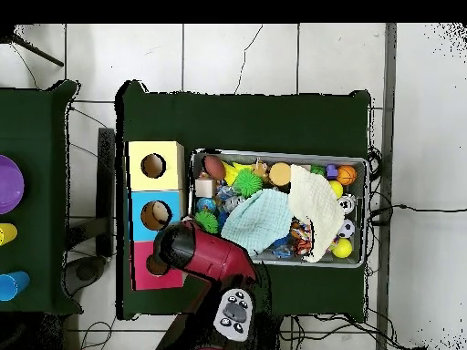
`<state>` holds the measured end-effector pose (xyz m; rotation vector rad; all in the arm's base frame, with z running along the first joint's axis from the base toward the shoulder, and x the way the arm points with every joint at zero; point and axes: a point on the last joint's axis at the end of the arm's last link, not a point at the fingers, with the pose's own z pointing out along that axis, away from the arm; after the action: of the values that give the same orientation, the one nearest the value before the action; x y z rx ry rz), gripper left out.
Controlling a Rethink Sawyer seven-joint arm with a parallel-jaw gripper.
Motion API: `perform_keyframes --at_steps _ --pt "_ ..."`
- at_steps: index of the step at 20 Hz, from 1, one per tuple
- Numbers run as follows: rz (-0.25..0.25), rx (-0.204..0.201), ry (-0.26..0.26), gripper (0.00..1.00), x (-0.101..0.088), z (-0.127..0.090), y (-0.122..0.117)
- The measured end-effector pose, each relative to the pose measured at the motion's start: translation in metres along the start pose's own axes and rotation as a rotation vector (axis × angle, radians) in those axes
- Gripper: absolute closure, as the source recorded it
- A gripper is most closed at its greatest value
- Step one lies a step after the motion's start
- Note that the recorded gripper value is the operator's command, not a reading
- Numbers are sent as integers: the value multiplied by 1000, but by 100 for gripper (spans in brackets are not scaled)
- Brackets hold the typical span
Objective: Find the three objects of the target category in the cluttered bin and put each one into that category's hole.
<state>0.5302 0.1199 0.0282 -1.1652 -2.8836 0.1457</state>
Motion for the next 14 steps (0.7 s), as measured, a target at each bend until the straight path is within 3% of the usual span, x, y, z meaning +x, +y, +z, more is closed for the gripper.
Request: perform_keyframes --at_steps 5,14 --pt "1 -6 24 100 0 -16 3" --pt "-5 -17 10 100 0 -28 7"
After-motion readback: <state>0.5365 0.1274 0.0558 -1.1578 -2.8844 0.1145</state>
